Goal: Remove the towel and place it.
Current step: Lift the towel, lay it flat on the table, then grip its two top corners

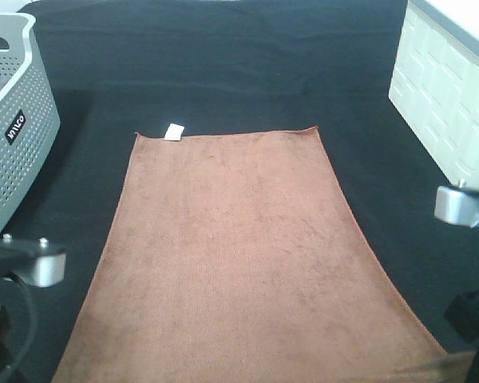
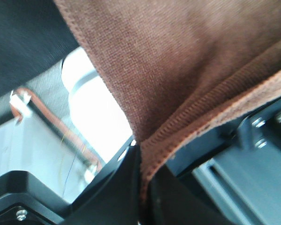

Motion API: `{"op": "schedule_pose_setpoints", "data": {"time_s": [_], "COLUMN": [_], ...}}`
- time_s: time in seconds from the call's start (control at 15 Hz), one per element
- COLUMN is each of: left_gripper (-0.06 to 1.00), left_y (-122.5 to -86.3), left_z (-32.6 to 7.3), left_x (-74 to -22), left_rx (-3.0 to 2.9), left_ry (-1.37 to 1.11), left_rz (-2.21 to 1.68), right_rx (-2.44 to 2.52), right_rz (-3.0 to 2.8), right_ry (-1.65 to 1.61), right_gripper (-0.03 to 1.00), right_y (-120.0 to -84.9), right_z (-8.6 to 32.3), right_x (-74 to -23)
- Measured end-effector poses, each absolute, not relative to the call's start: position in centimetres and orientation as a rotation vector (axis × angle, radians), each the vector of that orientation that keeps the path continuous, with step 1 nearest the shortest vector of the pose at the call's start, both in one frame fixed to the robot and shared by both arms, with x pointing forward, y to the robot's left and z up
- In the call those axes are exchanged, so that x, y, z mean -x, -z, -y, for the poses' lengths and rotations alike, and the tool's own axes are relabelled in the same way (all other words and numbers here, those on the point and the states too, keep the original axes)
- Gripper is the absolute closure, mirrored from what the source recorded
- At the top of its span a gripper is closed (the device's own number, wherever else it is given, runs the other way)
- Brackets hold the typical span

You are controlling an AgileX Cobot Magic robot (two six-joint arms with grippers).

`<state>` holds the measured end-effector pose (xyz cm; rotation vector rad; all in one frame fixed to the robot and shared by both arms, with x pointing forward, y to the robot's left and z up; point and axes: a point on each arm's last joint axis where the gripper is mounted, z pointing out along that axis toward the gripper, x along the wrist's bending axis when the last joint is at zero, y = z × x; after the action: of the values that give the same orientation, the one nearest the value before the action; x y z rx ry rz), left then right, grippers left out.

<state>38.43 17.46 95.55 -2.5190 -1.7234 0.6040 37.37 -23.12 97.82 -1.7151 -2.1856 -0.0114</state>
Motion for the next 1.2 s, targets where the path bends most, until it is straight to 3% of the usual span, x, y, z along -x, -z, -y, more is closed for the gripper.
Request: {"op": "schedule_pose_setpoints", "data": {"time_s": [0.47, 1.2], "left_gripper": [0.94, 0.94], "left_y": [-96.2, -91.7], "left_z": [-16.8, -14.0], "left_x": [-40.0, -41.8], "left_rx": [2.514, 2.430], "left_ry": [-0.565, -0.664], "left_rz": [1.705, 1.459], "right_rx": [1.669, 1.579], "right_rz": [2.123, 2.087], "right_ry": [-0.148, -0.244], "right_gripper": [0.97, 0.97], "right_y": [-94.5, -92.1], "right_z": [22.8, 22.6], "right_x": [-39.0, -39.7]}}
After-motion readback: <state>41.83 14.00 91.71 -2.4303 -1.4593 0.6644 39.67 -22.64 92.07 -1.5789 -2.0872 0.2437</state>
